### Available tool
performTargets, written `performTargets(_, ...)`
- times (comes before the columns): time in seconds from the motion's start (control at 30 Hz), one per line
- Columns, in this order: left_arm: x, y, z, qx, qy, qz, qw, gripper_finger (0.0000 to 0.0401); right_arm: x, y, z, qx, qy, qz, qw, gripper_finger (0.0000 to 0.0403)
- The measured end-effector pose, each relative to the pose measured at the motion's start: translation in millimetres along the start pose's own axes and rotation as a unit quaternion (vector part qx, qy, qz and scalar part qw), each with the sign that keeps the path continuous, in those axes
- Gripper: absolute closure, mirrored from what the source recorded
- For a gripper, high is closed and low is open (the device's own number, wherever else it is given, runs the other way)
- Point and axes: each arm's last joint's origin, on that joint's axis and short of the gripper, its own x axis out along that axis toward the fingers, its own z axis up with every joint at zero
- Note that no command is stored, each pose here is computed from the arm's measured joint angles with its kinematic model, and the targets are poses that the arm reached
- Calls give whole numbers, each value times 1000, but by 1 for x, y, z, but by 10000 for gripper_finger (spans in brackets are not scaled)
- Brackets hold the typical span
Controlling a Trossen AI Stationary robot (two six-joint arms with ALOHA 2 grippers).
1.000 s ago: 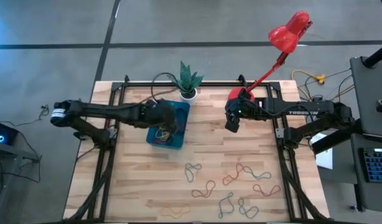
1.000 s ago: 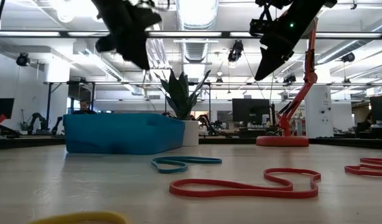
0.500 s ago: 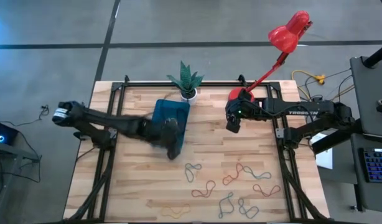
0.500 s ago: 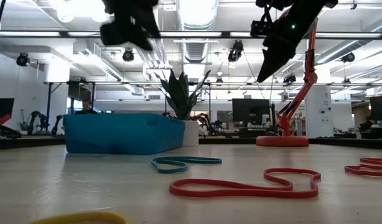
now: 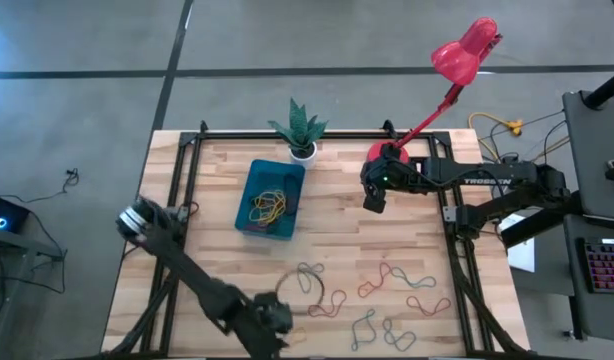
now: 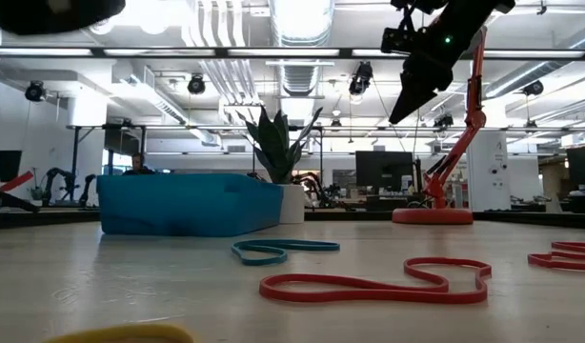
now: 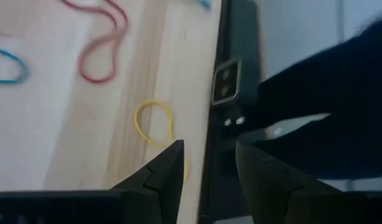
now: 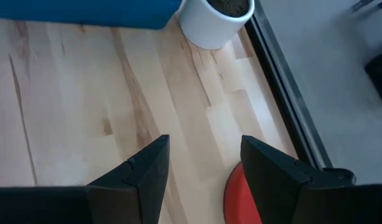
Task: Pick and place rubber bands into bin
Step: Put the yellow rubber band into the blue bin
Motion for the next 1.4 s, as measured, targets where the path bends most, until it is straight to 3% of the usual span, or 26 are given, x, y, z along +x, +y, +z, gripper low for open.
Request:
performTargets(0.17,45,-3,-21,43,58,65,995,272,0,0,0,3,-2,0,1000,218)
performTargets(0.33,64,7,-34,61,106,141,982,272,0,0,0,2,0,0,1000,218)
performTargets(0.83,67,-1,-59,117,131,142,974,272,0,0,-2,9,9,1,1000,218)
performTargets(1.03,69,9,-53,111,133,175,969,272,4,2,-7,16,18,3,1000,218)
performTargets(1.4,70,13,-50,111,129,185,968,272,6,3,-11,21,25,4,999,218)
